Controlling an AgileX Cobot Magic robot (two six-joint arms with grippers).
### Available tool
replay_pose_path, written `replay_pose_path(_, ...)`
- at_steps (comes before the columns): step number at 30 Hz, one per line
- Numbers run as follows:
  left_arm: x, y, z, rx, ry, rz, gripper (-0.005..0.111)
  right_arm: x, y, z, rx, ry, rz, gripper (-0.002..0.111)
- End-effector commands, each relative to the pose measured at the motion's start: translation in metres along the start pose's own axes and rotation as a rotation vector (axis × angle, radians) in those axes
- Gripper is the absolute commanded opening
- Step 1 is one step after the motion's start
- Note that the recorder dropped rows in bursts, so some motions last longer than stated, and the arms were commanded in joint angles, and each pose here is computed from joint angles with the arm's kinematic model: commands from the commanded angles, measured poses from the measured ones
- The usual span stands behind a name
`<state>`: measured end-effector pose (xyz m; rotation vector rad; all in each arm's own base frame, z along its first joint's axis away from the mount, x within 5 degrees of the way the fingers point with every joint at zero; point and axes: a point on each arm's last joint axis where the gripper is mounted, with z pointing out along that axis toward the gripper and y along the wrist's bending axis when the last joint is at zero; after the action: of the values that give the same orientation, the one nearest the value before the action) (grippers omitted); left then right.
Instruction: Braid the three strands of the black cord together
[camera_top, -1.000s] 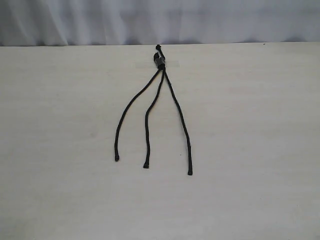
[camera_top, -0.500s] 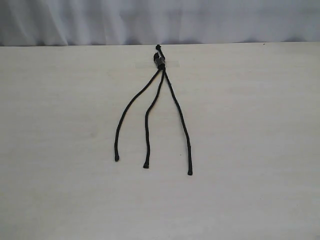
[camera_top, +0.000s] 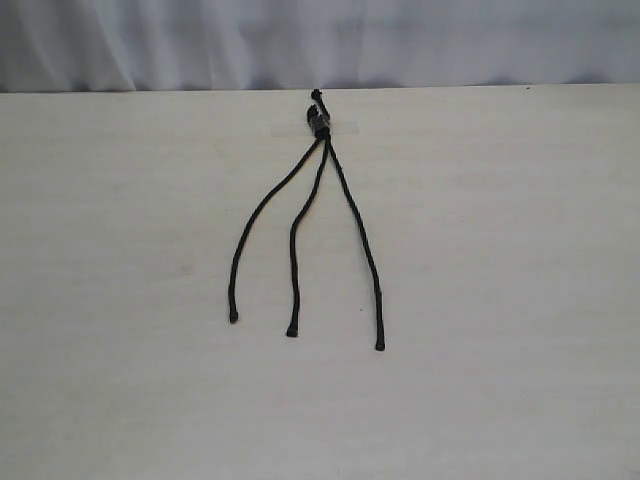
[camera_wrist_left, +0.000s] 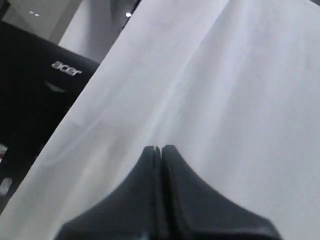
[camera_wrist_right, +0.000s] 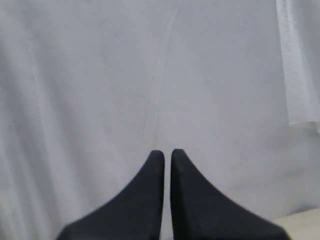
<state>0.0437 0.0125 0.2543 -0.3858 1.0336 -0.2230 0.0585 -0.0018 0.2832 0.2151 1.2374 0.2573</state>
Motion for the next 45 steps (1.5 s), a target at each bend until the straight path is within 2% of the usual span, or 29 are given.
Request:
replay_pose_path(1, -0.030, -0.027, 0.019, 0.118, 0.005, 0.127, 0.000, 0.006, 0.004, 0.050, 0.022, 0.259, -0.063, 0.005)
replay_pose_path(2, -0.034, -0.031, 0.027, 0.119, 0.041, 0.132, 0.000, 0.012, 0.006, 0.067, 0.016, 0.339, -0.076, 0.005)
replay_pose_path(4, -0.041, -0.043, 0.051, 0.167, 0.119, 0.260, 0.000, 0.025, 0.015, 0.098, -0.036, 0.464, -0.119, 0.005)
replay_pose_path(5, -0.040, -0.045, 0.065, 0.168, 0.179, 0.268, 0.000, 0.035, 0.021, 0.115, -0.067, 0.538, -0.152, 0.005)
replay_pose_path(6, -0.038, -0.052, 0.096, 0.207, 0.285, 0.318, 0.000, 0.050, 0.036, 0.145, -0.092, 0.680, -0.188, 0.005)
replay_pose_path(10, -0.015, -0.063, 0.143, 0.384, 0.464, 0.388, 0.000, 0.080, 0.072, 0.197, -0.146, 0.887, -0.346, 0.005)
replay_pose_path(13, 0.009, -0.048, 0.175, 0.314, 0.581, 0.454, 0.000, 0.098, 0.091, 0.224, -0.130, 1.003, -0.435, 0.005)
replay_pose_path(17, 0.046, -0.018, 0.202, 0.178, 0.745, 0.538, 0.000, 0.121, 0.099, 0.248, -0.121, 1.114, -0.523, 0.004)
replay_pose_path(19, 0.062, -0.010, 0.210, 0.154, 0.815, 0.534, 0.000, 0.135, 0.096, 0.252, -0.107, 1.196, -0.547, 0.004)
replay_pose_path(21, 0.082, -0.012, 0.216, 0.177, 0.893, 0.524, 0.000, 0.153, 0.094, 0.255, -0.118, 1.261, -0.552, 0.004)
replay_pose_path(23, 0.101, -0.026, 0.219, 0.257, 0.969, 0.524, 0.000, 0.166, 0.094, 0.258, -0.158, 1.303, -0.547, 0.004)
replay_pose_path(24, 0.118, -0.049, 0.221, 0.337, 1.013, 0.483, 0.000, 0.177, 0.097, 0.259, -0.214, 1.335, -0.537, 0.004)
replay_pose_path(25, 0.126, -0.059, 0.221, 0.391, 1.024, 0.504, 0.000, 0.180, 0.099, 0.259, -0.238, 1.348, -0.539, 0.004)
replay_pose_path(26, 0.136, -0.081, 0.218, 0.435, 0.994, 0.622, 0.000, 0.185, 0.100, 0.260, -0.255, 1.359, -0.532, 0.004)
replay_pose_path(27, 0.136, -0.088, 0.220, 0.397, 0.953, 0.699, 0.000, 0.186, 0.100, 0.260, -0.255, 1.359, -0.532, 0.004)
replay_pose_path(28, 0.129, -0.101, 0.227, 0.215, 0.819, 0.917, 0.000, 0.186, 0.100, 0.261, -0.256, 1.353, -0.531, 0.004)
replay_pose_path(29, 0.121, -0.106, 0.230, 0.093, 0.748, 0.985, 0.000, 0.186, 0.100, 0.261, -0.256, 1.353, -0.531, 0.004)
replay_pose_path(30, 0.107, -0.110, 0.236, -0.107, 0.762, 0.968, 0.000, 0.186, 0.100, 0.261, -0.256, 1.353, -0.531, 0.004)
replay_pose_path(31, 0.106, -0.111, 0.238, -0.089, 0.975, 0.943, 0.000, 0.186, 0.100, 0.260, -0.255, 1.357, -0.531, 0.004)
replay_pose_path(32, 0.113, -0.109, 0.236, -0.016, 1.158, 0.873, 0.000, 0.186, 0.100, 0.260, -0.255, 1.357, -0.531, 0.004)
replay_pose_path(33, 0.124, -0.110, 0.233, 0.117, 1.340, 0.724, 0.000, 0.186, 0.099, 0.260, -0.255, 1.361, -0.532, 0.004)
replay_pose_path(34, 0.132, -0.107, 0.233, 0.205, 1.396, 0.686, 0.000, 0.187, 0.099, 0.260, -0.254, 1.366, -0.533, 0.004)
replay_pose_path(35, 0.145, -0.108, 0.231, 0.280, 1.461, 0.576, 0.000, 0.187, 0.098, 0.258, -0.250, 1.385, -0.536, 0.004)
replay_pose_path(37, 0.174, -0.111, 0.224, 0.332, 1.549, 0.507, 0.000, 0.192, 0.097, 0.258, -0.247, 1.391, -0.536, 0.004)
replay_pose_path(39, 0.203, -0.115, 0.215, 0.356, 1.600, 0.515, 0.000, 0.203, 0.089, 0.263, -0.219, 1.385, -0.504, 0.004)
replay_pose_path(45, 0.247, -0.116, 0.205, 0.388, 1.633, 0.563, 0.000, 0.213, 0.079, 0.269, -0.163, 1.475, -0.407, 0.004)
